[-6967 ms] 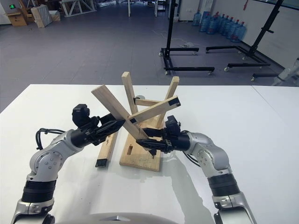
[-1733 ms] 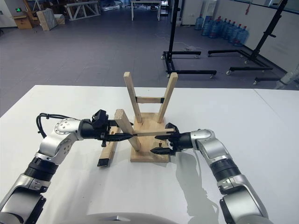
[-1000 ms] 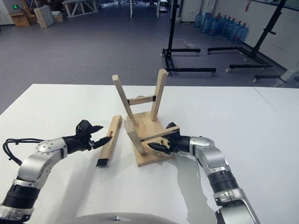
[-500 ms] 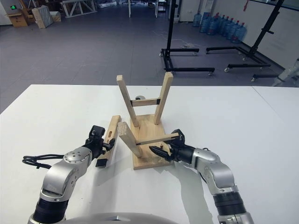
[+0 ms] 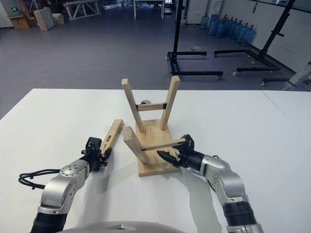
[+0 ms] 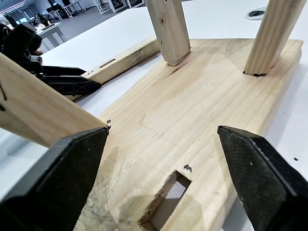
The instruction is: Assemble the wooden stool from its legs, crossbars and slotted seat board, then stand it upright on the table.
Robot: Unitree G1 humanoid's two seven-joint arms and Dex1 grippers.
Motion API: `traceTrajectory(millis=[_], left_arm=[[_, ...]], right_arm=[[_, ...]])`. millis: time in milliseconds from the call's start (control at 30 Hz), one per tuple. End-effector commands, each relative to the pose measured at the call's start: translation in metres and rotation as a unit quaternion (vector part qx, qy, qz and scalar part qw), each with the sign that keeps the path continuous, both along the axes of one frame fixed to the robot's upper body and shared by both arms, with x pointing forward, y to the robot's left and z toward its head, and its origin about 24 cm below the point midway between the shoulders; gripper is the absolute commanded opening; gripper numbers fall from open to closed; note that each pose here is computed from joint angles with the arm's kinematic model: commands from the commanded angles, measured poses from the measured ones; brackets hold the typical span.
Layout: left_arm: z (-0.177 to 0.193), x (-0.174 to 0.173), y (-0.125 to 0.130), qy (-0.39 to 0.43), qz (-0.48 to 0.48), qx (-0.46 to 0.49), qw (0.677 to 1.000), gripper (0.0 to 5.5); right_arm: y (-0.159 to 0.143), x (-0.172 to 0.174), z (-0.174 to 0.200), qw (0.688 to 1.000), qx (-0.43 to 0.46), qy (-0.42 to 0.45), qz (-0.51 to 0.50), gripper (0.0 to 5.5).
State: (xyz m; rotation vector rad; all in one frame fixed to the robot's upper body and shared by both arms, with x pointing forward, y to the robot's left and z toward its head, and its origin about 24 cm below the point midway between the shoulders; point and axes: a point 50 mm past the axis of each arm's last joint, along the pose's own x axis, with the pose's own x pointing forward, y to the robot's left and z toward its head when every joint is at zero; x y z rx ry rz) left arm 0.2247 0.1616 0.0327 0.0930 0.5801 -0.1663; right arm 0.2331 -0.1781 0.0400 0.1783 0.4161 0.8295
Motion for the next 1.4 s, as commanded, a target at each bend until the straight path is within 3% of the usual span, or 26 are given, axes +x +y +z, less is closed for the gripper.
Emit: traceTrajectory(millis=[33, 100, 200, 300, 400, 567, 700, 833, 1000, 1233, 1400], left_arm=[[-0.010, -0.001, 0.021, 0.005, 0.057, 0.023, 0.998, 2.05], [0.005, 0.008, 0.037, -0.050, 0.116, 0.064, 0.990, 2.05], [0.053, 0.027, 0.044, -0.193, 0.146, 0.016, 0.970, 2.05], [0.093, 0.034, 0.041, -0.311, 0.084, -0.082, 0.943, 2.05], [0.113, 0.037, 0.038, -0.356, -0.008, -0.183, 0.917, 2.05], [0.115, 0.032, 0.014, -0.285, -0.269, -0.283, 0.876, 2.05], [0.115, 0.049, 0.011, -0.207, -0.387, -0.323, 0.839, 2.05], [0.120, 0.070, 0.005, -0.166, -0.435, -0.396, 0.792, 2.05], [0.123, 0.068, -0.008, -0.120, -0.511, -0.414, 0.744, 2.05], [0.113, 0.070, -0.009, -0.094, -0.527, -0.401, 0.744, 2.04], [0.112, 0.074, -0.005, -0.097, -0.520, -0.400, 0.748, 2.04]], right_arm=[[-0.001, 0.005, 0.006, 0.999, 0.024, -0.016, -0.020, 4.18], [-0.002, 0.008, 0.009, 0.999, 0.031, -0.025, -0.027, 4.18], [-0.005, 0.009, 0.023, 0.996, 0.069, -0.043, -0.024, 4.18], [-0.016, 0.010, 0.031, 0.995, 0.077, -0.056, -0.017, 4.18], [-0.030, 0.015, 0.034, 0.994, 0.080, -0.065, -0.032, 4.18], [-0.028, 0.036, 0.050, 0.984, 0.147, -0.096, -0.033, 4.18], [-0.007, 0.052, 0.083, 0.956, 0.259, -0.135, 0.011, 4.18], [0.026, 0.065, 0.108, 0.933, 0.319, -0.148, 0.078, 4.18], [0.054, 0.071, 0.119, 0.907, 0.379, -0.127, 0.131, 4.18], [0.062, 0.066, 0.122, 0.879, 0.443, -0.088, 0.152, 4.18], [0.060, 0.059, 0.121, 0.881, 0.430, -0.075, 0.182, 4.18]])
